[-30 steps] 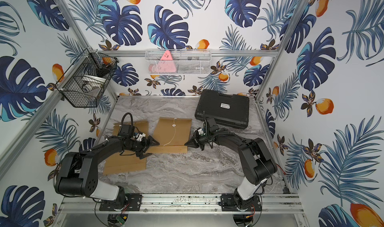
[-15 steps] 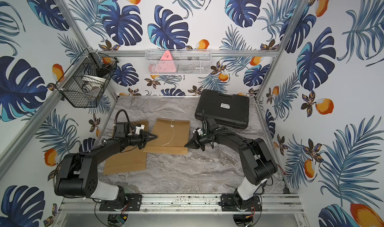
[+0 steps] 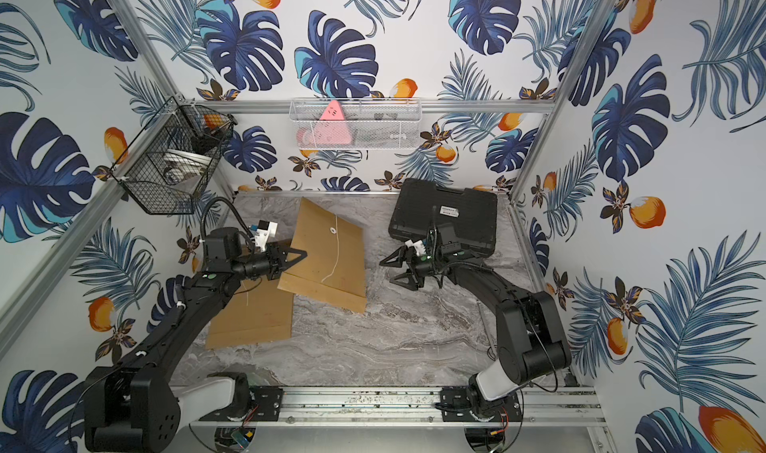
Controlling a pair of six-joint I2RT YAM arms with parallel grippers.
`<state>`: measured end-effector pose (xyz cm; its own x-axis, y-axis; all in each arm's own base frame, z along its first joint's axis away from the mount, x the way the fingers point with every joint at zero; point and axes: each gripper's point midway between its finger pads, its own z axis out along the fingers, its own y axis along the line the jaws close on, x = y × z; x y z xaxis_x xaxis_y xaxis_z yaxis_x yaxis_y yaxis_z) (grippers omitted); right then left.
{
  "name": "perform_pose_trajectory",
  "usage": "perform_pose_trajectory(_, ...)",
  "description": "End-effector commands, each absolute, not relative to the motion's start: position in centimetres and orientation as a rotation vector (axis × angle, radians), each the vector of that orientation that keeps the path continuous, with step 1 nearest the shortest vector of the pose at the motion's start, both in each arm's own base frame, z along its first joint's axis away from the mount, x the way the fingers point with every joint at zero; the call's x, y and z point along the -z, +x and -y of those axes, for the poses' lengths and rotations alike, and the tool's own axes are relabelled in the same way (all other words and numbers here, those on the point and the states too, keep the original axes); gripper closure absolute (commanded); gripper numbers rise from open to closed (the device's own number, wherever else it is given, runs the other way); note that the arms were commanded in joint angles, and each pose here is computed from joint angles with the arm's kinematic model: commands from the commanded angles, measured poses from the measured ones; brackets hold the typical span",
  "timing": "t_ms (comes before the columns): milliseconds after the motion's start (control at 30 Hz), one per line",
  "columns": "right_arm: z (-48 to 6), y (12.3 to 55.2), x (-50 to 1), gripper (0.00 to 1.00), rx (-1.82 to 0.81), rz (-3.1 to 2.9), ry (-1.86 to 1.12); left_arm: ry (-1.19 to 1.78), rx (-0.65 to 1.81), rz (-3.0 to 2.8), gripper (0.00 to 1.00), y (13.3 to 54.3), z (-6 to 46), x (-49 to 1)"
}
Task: Close the mouth of the file bag
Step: Pick up the file bag from the center of the board.
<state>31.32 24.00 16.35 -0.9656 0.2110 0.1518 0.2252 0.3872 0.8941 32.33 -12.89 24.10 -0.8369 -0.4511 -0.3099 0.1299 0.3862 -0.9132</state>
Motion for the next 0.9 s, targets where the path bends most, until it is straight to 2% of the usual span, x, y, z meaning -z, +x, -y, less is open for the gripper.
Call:
perform_pose_trajectory(0,-24.9,34.2,-18.7,0.17,1.844,2.633,-0.380,-0.148,1.569,-1.980,1.00,32.3,14.0,-28.4)
perform_pose_trajectory(233,-26.6,37.9,-21.4,0.13,2.037,2.579,-0.336,-0.007,1.690,-1.778,1.00,31.6,16.0,-34.7)
perform_pose_trajectory(433,-27.2,39.5,-26.4,0.19,2.272,2.493,-0.244,0.109,1.640,-1.821,1.00,31.2,18.2,-35.1)
perform_pose_trajectory(533,-27.1,39.5,-27.8,0.32,2.317,2.493,-0.213,0.132,1.621,-1.824,1.00,31.3,18.7,-35.1)
perform_pose_trajectory(633,-26.6,39.1,-28.8,0.56,2.359,2.501,-0.184,0.143,1.614,-1.830,1.00,31.3,18.8,-34.9)
perform_pose_trajectory(767,-25.8,38.4,-30.4,0.78,2.460,2.474,-0.119,0.153,1.611,-1.845,1.00,31.3,18.9,-34.7)
perform_pose_trajectory(800,-25.7,38.2,-30.7,0.83,2.486,2.467,-0.092,0.155,1.614,-1.842,0.96,31.4,18.9,-34.8)
perform_pose_trajectory(867,-25.6,37.7,-31.5,0.91,2.536,2.458,-0.036,0.157,1.618,-1.848,0.79,31.5,18.9,-34.7)
